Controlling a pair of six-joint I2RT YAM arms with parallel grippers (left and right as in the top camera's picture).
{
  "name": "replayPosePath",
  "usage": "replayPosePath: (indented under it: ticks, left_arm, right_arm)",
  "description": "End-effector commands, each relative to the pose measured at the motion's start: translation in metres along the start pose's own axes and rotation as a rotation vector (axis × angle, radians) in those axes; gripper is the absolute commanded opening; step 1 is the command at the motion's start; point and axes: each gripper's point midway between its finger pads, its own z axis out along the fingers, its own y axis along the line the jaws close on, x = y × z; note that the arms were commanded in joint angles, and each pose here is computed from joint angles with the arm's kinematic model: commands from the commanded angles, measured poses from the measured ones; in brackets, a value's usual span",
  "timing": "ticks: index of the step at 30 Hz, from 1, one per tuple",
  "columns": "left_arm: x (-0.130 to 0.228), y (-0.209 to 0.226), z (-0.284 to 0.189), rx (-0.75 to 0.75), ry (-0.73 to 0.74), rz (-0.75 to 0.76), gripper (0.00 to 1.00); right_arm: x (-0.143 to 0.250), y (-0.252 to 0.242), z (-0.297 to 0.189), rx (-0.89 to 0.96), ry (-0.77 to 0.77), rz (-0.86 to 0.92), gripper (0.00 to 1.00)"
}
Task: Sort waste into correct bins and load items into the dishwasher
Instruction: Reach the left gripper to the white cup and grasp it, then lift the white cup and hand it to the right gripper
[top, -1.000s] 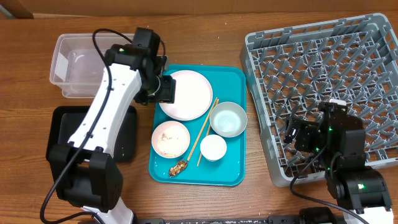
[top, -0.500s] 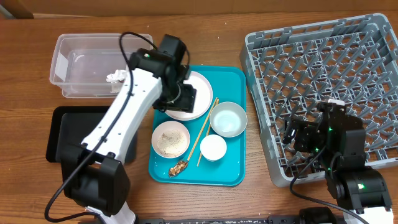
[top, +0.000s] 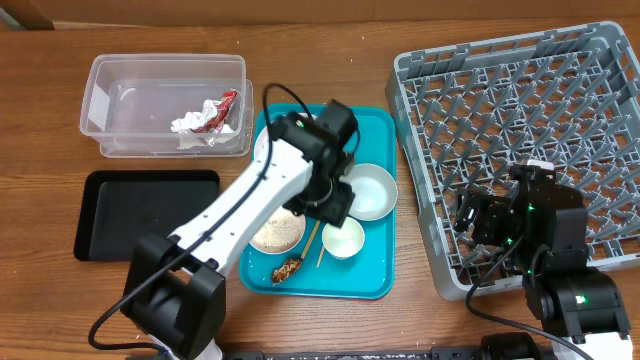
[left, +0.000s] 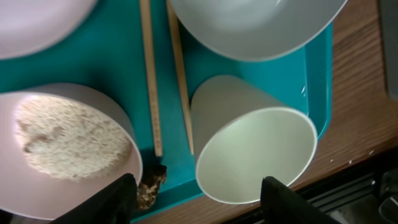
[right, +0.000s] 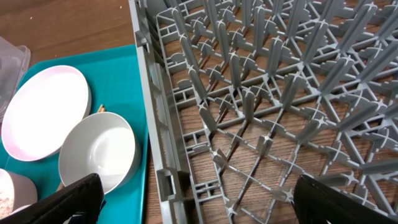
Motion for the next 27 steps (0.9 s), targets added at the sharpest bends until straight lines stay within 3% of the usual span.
replayPosePath:
  ticks: [1, 12, 19, 23, 27]
  left_arm:
    - [0.017, -0.002, 0.021, 0.003, 0.066, 0.007, 0.64]
    - [0.015, -0.002, 0.041, 0.019, 0.045, 0.011, 0.04]
    - [0.013, 0.005, 0.032, 0.025, 0.048, -0.015, 0.04]
    - [0.008, -0.010, 0.002, 0.190, 0.045, 0.084, 0.04]
    - [-0.013, -0.016, -0.045, 0.362, -0.048, 0.117, 0.04]
  right_arm:
    - [-0.010, 0.004, -0.007, -0.013, -0.030, 0.002, 1.00]
    - [-0.010, 0.004, -0.007, -0.013, -0.030, 0.002, 1.00]
    - [-0.010, 0.003, -0.007, -0.013, -0.029, 0.002, 1.00]
    - [-0.010, 0.003, -0.007, -0.011, -0.029, 0.002, 1.00]
    - [-0.020, 0.006, -0.007, -0.024, -0.071, 0.013, 1.00]
